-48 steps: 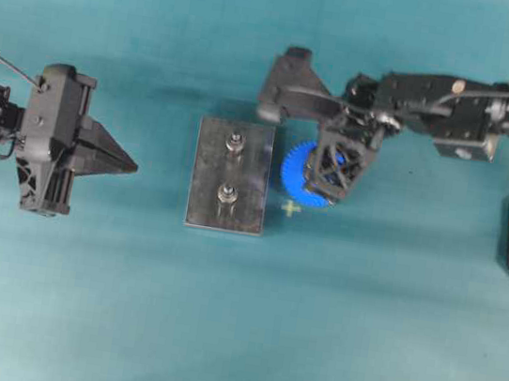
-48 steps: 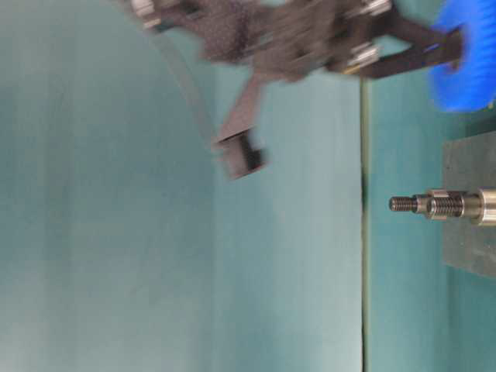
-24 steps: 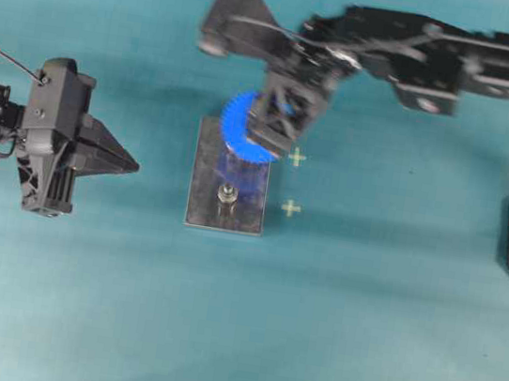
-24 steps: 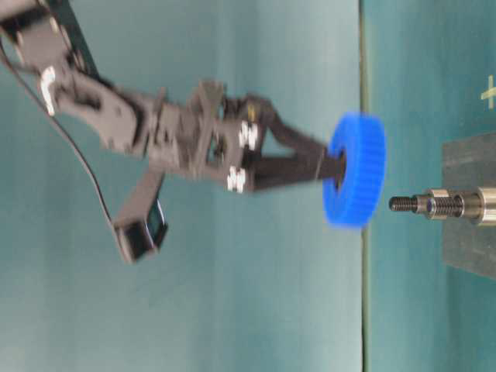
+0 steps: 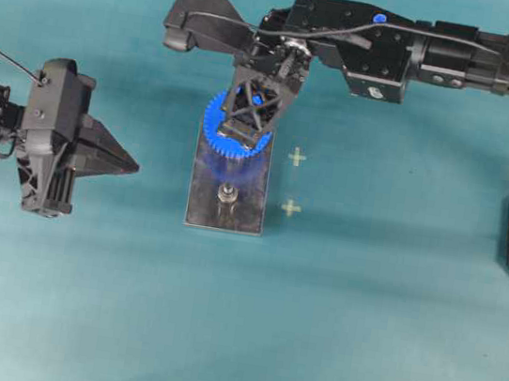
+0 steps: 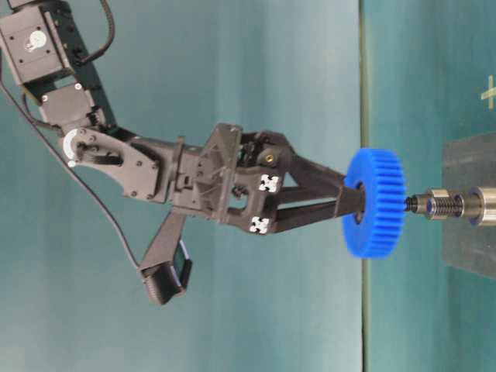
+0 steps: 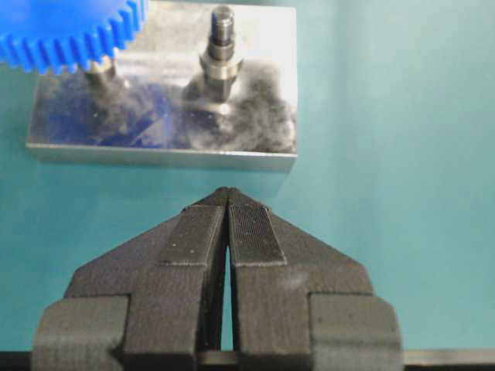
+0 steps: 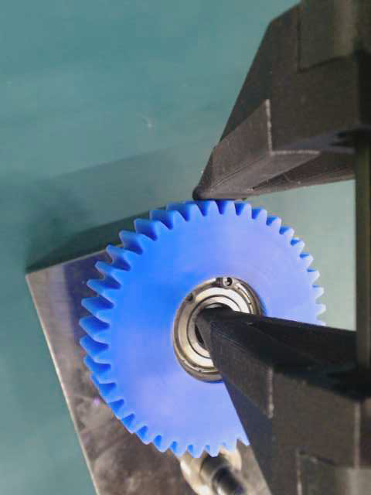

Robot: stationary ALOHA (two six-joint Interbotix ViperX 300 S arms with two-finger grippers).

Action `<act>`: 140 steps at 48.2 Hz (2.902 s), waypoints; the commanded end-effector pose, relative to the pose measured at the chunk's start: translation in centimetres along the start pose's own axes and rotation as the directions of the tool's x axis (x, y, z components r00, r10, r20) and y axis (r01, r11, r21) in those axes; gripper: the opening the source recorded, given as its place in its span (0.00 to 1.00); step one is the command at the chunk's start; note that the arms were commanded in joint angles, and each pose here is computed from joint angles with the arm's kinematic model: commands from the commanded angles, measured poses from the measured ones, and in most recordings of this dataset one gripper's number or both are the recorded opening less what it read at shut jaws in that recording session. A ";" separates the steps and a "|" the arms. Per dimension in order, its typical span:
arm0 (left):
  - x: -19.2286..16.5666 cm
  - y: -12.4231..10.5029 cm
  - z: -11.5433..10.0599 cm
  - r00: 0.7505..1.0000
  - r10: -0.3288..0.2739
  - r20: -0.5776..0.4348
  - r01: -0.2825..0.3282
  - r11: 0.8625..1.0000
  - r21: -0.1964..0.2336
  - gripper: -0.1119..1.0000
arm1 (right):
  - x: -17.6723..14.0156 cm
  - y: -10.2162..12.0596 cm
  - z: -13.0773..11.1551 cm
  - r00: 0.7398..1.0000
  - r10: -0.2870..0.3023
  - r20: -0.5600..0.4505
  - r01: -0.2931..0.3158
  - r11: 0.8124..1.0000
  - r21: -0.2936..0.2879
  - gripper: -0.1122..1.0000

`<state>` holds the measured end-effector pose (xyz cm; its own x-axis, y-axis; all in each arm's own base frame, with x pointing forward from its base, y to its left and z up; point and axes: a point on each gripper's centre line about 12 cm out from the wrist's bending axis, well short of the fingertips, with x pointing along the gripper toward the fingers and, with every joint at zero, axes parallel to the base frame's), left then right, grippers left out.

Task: Fit the large gear onto the shaft.
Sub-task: 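Lower the gear's bearing hole down onto the upper shaft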

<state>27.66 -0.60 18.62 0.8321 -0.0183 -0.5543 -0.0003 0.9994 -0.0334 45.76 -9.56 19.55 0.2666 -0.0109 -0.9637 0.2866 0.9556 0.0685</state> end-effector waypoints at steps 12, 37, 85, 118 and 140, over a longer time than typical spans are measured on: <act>-0.1 -0.1 0.4 0.999 -0.003 0.037 0.003 1.000 0.005 0.10 | -0.7 0.8 0.6 0.999 0.044 0.022 -0.044 0.999 -0.003 0.53; -0.1 -0.1 0.3 0.999 -0.005 0.043 0.005 1.000 0.003 0.10 | -0.1 0.4 0.4 0.998 0.057 -0.005 -0.056 0.998 0.011 0.53; -0.1 -0.1 0.6 0.999 -0.005 0.049 0.008 0.999 -0.049 0.10 | 0.0 0.5 0.7 0.998 0.057 -0.005 -0.057 0.998 0.011 0.67; -0.1 -0.3 0.7 0.999 -0.011 0.052 0.013 0.999 -0.048 0.10 | 1.3 1.9 1.4 0.998 0.063 -0.018 -0.064 0.998 -0.017 0.67; -0.1 -0.3 0.5 0.999 -0.011 0.047 0.014 0.997 -0.081 0.10 | -0.3 2.0 1.9 0.998 0.067 0.009 -0.067 0.997 -0.040 0.67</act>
<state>27.51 -0.81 18.38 0.8428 -0.0255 -0.5376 -0.0377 0.9936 -0.1063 47.68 -8.52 17.51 0.2317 0.0596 -0.9709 0.2524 0.9603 0.1192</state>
